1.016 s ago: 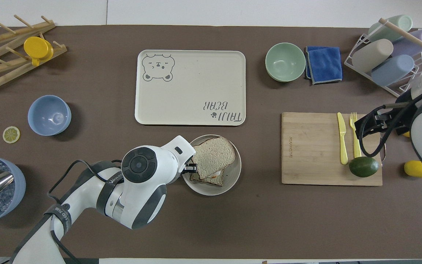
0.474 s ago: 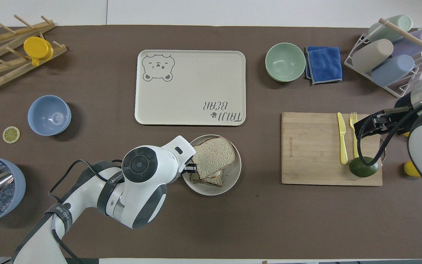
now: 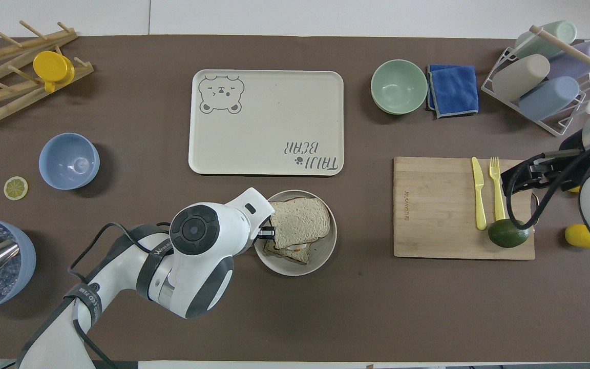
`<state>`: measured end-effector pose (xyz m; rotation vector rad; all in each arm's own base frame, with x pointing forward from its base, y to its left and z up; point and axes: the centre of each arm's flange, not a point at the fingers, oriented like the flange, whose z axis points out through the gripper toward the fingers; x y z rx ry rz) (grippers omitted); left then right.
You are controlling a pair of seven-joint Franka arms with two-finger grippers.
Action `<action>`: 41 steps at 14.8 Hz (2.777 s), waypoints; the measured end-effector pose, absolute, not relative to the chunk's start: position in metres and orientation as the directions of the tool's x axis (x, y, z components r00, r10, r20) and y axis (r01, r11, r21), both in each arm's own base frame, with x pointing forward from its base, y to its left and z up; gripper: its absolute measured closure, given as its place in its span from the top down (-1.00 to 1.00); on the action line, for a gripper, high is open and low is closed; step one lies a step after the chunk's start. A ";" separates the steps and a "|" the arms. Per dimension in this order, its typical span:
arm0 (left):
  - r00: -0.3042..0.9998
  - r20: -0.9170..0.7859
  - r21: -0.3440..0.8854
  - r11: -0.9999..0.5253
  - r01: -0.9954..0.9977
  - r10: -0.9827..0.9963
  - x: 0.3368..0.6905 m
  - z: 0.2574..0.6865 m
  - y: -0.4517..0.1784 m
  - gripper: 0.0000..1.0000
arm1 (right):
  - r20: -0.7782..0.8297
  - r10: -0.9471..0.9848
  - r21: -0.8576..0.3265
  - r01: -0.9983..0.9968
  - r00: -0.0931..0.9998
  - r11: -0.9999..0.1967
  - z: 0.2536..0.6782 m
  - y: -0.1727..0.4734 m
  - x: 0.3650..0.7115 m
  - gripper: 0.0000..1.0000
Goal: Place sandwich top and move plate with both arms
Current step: 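Slide the plate with the left gripper onto the bear tray, then open the left gripper to release the plate on the tray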
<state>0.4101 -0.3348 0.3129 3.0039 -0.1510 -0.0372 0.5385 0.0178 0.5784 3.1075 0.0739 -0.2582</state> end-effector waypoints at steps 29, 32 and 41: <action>0.993 -0.070 0.328 -0.938 0.111 0.093 0.645 0.356 -0.280 -0.92 | -0.128 -0.030 0.019 -0.028 0.991 -0.999 0.587 -0.024 0.543 1.00; 0.992 -0.051 0.334 -0.935 0.123 0.112 0.659 0.346 -0.272 -0.92 | -0.127 -0.029 0.019 -0.027 0.991 -0.999 0.587 -0.024 0.543 1.00; 0.992 -0.007 0.341 -0.932 0.119 0.124 0.664 0.331 -0.270 -0.92 | -0.126 -0.025 0.019 -0.023 0.992 -1.000 0.588 -0.021 0.543 1.00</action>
